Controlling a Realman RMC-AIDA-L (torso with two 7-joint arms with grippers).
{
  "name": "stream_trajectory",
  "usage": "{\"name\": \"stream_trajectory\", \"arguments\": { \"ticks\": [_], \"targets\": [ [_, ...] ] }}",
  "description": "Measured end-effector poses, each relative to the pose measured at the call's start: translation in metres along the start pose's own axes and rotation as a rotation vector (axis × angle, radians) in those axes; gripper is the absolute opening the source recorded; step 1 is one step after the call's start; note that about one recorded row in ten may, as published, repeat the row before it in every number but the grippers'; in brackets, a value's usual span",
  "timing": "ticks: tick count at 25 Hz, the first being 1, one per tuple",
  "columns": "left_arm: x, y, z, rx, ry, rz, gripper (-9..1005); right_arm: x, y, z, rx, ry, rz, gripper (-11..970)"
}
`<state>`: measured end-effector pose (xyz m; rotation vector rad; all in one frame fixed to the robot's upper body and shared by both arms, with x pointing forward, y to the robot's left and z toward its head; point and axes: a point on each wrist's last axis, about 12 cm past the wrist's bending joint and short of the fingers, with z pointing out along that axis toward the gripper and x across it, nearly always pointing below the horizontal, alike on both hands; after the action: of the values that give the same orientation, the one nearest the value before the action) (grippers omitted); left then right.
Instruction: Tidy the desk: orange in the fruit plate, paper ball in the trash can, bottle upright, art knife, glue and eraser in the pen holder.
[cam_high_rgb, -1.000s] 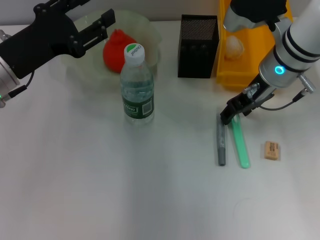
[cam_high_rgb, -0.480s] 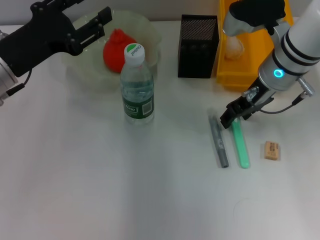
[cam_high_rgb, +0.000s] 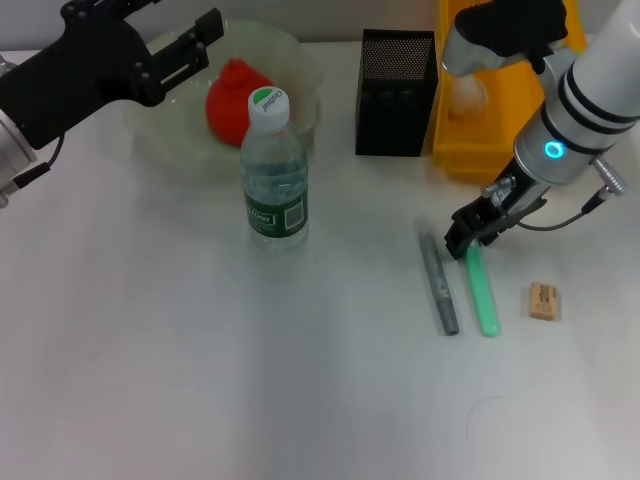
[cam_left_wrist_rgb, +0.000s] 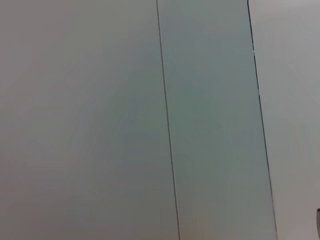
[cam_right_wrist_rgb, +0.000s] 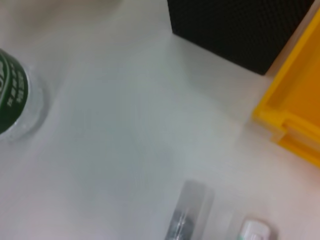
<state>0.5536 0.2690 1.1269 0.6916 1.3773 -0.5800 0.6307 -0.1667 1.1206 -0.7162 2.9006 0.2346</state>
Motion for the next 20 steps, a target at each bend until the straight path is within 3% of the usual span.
{"name": "stream_trajectory", "arguments": {
  "ticks": [6, 11, 20],
  "targets": [
    [-0.0004, -0.0001, 0.0008, 0.003, 0.0, 0.002, 669, -0.0001, -0.0002, 0.0013, 0.001, 0.001, 0.005, 441],
    [-0.0006, -0.0002, 0.0008, 0.004, -0.002, 0.003, 669, 0.0001, -0.0007, 0.0014, 0.003, 0.001, 0.005, 445],
    [-0.001, 0.0002, 0.0006, 0.002, -0.004, 0.003, 669, 0.0004, -0.001, 0.0007, 0.002, 0.007, 0.006, 225]
  ]
}}
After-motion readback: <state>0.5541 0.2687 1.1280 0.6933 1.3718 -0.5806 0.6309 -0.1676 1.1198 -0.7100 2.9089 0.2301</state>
